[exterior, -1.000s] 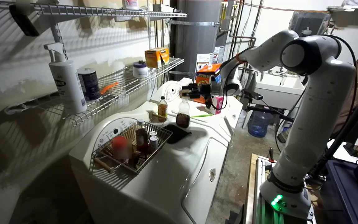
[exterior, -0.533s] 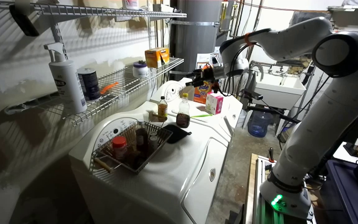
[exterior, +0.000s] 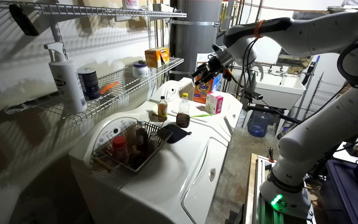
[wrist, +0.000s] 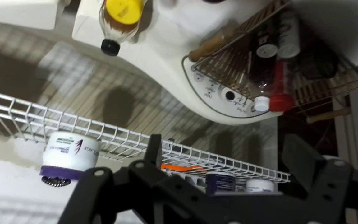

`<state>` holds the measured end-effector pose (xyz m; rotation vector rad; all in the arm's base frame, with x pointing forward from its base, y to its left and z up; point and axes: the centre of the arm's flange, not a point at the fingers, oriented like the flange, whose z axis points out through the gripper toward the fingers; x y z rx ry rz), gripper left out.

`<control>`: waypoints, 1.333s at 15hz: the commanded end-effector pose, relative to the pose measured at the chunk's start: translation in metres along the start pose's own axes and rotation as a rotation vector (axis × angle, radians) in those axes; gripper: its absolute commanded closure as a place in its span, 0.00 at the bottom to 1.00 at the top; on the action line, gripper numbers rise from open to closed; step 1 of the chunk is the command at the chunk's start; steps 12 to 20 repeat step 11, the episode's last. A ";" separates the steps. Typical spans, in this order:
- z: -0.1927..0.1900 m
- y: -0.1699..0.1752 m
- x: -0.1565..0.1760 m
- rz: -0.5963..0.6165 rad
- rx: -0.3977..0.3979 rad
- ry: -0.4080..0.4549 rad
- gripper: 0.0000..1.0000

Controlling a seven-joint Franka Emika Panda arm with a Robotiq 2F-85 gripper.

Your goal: Remove the transparent bottle from the bottom shelf

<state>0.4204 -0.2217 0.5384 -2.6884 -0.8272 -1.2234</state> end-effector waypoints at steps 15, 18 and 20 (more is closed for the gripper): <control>-0.127 0.010 0.025 0.082 0.107 -0.385 0.00; -0.127 0.010 0.025 0.082 0.107 -0.385 0.00; -0.127 0.010 0.025 0.082 0.107 -0.385 0.00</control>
